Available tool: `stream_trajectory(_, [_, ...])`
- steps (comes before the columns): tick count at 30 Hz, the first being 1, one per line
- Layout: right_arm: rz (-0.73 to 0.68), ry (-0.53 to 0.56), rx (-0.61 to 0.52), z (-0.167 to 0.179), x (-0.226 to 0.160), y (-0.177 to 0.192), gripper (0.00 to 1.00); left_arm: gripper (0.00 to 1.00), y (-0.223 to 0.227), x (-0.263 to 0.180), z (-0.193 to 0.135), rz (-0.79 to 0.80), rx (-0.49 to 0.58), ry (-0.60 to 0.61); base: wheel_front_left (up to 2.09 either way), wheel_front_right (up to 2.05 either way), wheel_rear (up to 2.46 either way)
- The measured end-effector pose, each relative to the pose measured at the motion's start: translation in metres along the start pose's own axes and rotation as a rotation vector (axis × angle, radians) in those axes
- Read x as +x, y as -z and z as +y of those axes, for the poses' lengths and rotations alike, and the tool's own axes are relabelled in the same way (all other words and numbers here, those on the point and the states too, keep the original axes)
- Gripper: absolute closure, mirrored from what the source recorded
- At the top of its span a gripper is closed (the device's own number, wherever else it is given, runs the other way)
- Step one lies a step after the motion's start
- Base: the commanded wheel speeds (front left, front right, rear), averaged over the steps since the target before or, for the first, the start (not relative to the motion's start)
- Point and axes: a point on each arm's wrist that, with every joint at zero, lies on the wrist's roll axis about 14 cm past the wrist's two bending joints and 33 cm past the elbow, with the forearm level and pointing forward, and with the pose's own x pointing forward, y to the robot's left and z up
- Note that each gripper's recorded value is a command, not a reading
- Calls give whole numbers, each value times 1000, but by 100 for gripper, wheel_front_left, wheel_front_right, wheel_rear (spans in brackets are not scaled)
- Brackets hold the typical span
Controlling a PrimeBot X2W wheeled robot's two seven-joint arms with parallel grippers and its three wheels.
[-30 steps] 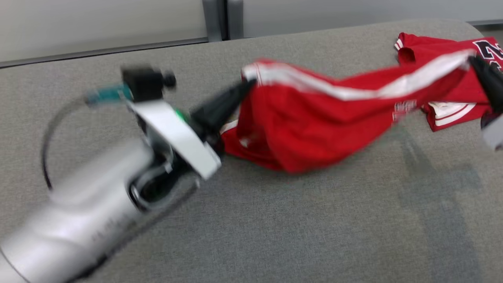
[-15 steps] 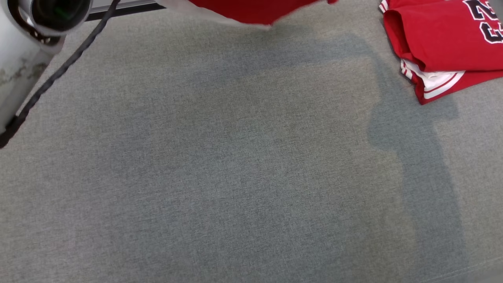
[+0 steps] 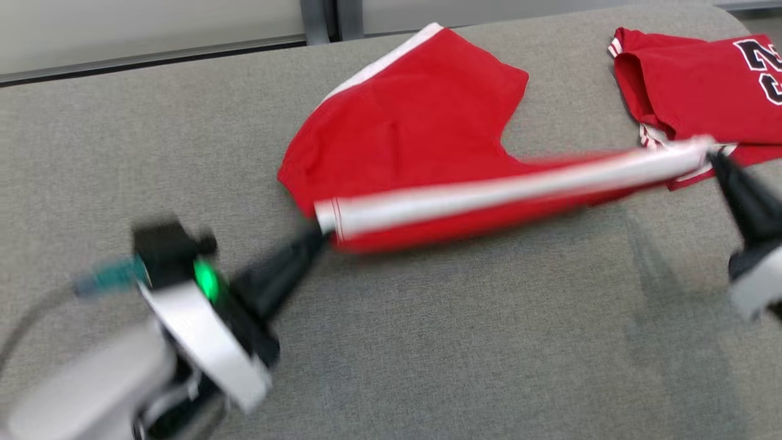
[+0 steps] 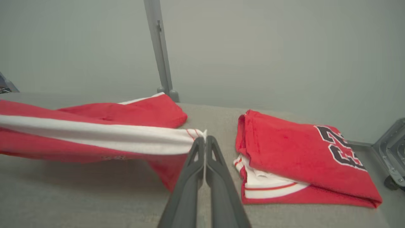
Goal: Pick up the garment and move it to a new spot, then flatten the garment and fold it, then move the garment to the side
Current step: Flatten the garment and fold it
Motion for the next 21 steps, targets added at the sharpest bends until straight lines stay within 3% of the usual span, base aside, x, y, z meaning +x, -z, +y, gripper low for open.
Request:
stream_trajectory(1, [0, 0, 0, 0, 0, 0, 100, 100, 0, 0, 0, 0, 0, 0, 0, 0, 0])
stream_trajectory(9, [321, -53, 296, 61, -85, 108, 100, 100, 99, -74, -37, 169, -142, -82, 0, 0, 0])
stream_trajectory(18, [265, -64, 245, 66, -91, 70, 100, 100, 90, -95, -54, 100, -182, -133, 0, 0, 0])
stream_trajectory(21, [257, -86, 226, 72, -79, 59, 100, 100, 72, -81, -67, -5, -301, -126, 0, 0, 0])
